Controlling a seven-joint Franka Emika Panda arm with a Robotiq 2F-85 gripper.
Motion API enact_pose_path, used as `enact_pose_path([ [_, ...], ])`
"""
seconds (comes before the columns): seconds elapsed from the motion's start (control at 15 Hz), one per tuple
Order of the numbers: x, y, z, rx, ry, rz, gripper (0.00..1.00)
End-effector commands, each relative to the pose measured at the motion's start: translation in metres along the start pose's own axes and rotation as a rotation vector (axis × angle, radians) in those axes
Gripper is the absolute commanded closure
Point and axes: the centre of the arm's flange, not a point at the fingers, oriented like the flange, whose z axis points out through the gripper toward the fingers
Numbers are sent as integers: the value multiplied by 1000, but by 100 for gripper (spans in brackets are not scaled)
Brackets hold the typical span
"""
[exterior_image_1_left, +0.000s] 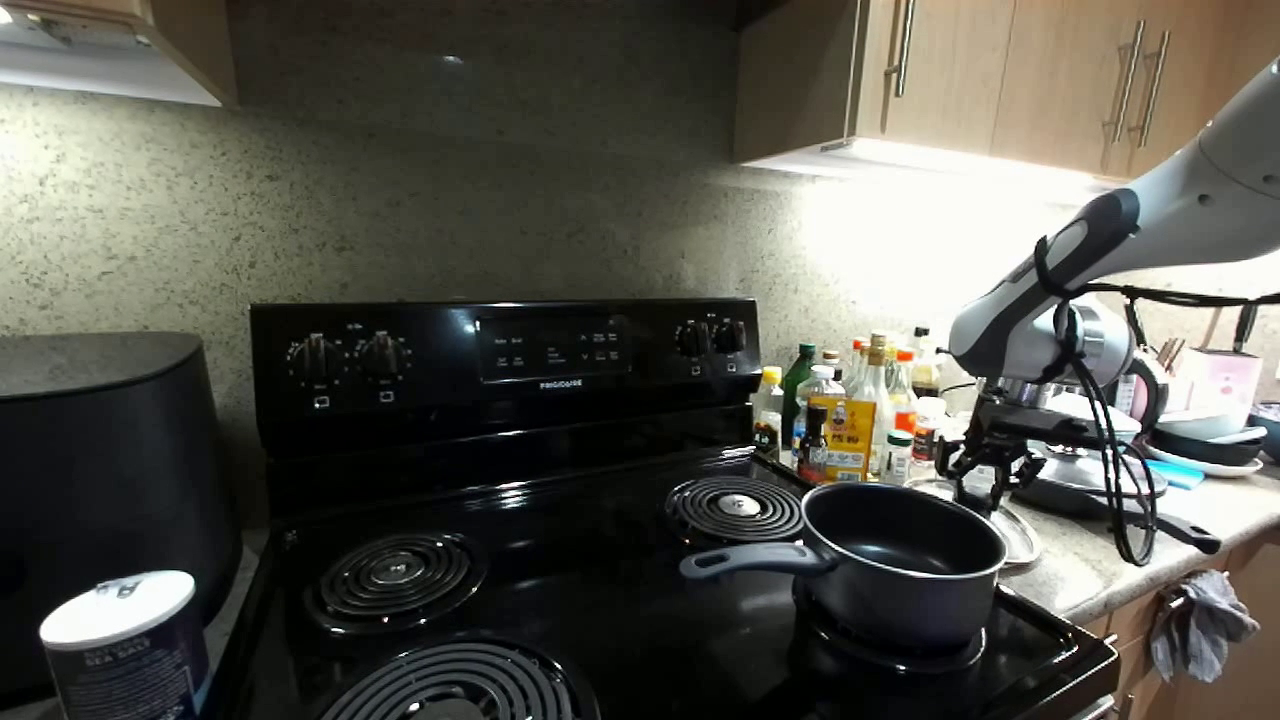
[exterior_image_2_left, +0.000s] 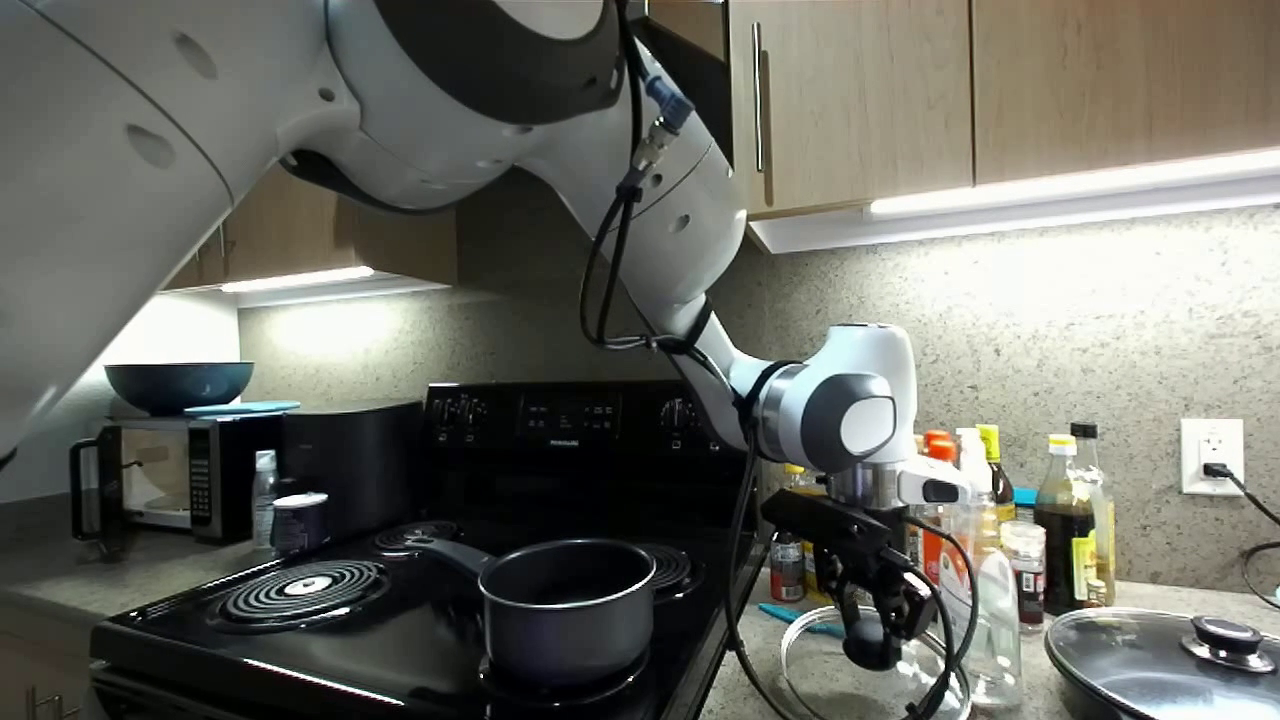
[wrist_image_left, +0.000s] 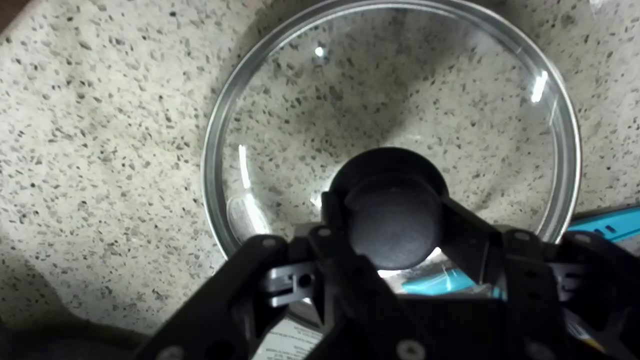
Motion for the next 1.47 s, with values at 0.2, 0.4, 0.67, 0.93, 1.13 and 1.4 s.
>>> enact_pose_path([
  [0.2,-59,8,-67,81,326,-49,77],
  [0.4,-77,7,-90,118,427,-35,77],
  [0.67,-66,-7,-85,114,426,-10,52],
  [0.93,-73,-8,-89,119,424,-10,77],
  [1.13,-84,-8,-100,155,461,-22,77],
  [1.4,-93,-16,-117,204,510,-13,77],
])
